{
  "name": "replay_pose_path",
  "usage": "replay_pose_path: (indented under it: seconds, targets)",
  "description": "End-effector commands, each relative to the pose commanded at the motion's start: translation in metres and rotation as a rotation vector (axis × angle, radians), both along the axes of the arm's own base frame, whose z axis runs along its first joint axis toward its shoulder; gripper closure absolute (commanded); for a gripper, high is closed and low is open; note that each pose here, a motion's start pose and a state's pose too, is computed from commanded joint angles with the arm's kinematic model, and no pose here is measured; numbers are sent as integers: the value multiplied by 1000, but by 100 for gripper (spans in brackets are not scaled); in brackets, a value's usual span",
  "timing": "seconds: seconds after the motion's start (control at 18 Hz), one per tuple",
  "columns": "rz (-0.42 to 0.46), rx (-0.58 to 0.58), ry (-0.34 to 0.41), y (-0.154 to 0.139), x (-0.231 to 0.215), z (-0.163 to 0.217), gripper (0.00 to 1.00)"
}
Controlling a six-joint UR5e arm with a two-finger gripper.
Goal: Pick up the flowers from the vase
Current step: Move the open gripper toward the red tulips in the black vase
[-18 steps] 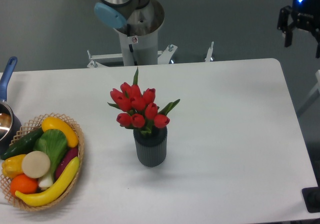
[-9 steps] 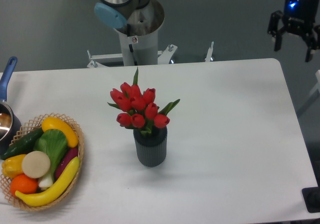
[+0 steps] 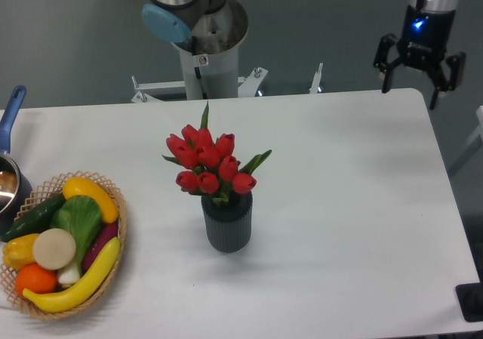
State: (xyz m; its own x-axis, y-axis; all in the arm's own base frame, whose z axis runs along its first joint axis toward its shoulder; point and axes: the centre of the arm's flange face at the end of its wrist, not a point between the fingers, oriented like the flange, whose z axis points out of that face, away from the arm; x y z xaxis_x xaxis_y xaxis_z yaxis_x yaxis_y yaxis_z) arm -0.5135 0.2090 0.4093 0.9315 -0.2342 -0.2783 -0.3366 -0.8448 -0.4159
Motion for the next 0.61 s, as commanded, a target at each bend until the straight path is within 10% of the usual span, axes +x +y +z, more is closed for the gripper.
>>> replay_pose_path:
  seconds: [0.61]
  targets:
    - [-95,91,-33,45,43,-31,0]
